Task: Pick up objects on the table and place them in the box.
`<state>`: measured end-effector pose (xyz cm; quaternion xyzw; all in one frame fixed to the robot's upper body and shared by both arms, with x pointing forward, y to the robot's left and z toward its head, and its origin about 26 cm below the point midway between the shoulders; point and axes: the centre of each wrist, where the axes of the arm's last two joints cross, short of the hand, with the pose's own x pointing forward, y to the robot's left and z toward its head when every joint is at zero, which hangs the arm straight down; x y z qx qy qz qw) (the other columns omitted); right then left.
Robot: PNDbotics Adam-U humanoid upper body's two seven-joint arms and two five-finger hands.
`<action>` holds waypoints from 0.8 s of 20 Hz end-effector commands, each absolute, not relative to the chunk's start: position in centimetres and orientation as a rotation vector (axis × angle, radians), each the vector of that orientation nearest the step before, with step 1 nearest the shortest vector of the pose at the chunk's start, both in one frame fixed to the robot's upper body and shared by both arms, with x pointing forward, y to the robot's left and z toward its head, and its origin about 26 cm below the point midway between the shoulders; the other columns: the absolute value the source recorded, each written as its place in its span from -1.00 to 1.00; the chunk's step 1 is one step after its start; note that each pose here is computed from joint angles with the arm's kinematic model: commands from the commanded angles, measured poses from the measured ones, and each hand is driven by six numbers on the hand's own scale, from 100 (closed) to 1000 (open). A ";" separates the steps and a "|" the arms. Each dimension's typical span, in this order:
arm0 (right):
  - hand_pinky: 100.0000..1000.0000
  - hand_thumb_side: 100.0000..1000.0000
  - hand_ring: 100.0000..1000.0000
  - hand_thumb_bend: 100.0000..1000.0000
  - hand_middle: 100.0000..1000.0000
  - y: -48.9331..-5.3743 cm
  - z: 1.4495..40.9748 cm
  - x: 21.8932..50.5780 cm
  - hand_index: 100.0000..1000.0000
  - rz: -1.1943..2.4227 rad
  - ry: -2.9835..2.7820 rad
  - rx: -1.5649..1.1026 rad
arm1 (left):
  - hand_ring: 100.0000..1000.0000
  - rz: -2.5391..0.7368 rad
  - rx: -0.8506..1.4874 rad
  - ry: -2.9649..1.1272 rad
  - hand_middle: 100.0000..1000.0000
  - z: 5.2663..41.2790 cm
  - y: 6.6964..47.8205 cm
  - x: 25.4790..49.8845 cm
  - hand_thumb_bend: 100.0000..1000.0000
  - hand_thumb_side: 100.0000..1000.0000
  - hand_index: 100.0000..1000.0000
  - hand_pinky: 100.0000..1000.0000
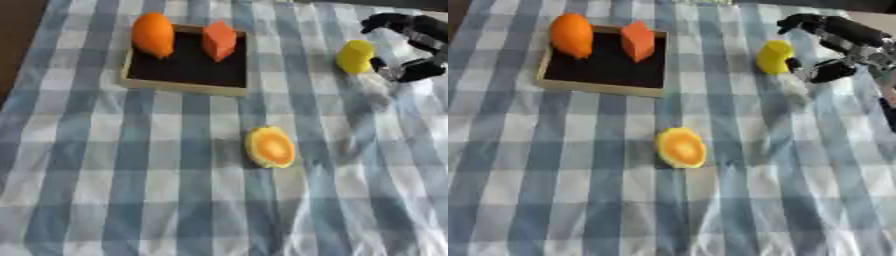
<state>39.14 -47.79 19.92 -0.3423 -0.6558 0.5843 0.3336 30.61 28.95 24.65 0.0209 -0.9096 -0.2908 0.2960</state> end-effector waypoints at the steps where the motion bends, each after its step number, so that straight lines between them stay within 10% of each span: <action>1: 1.00 -0.76 1.00 -1.00 0.64 -48.7 21.5 38.9 1.00 1.519 -1.710 -0.963 | 0.56 -0.807 0.070 -2.445 0.40 25.7 28.9 30.2 -1.00 0.23 0.64 0.29; 16: 1.00 -0.76 1.00 -1.00 0.66 -49.3 21.7 38.8 1.00 1.471 -1.703 -1.046 | 0.54 -0.812 0.080 -2.442 0.40 25.7 29.0 30.2 -1.00 0.22 0.63 0.30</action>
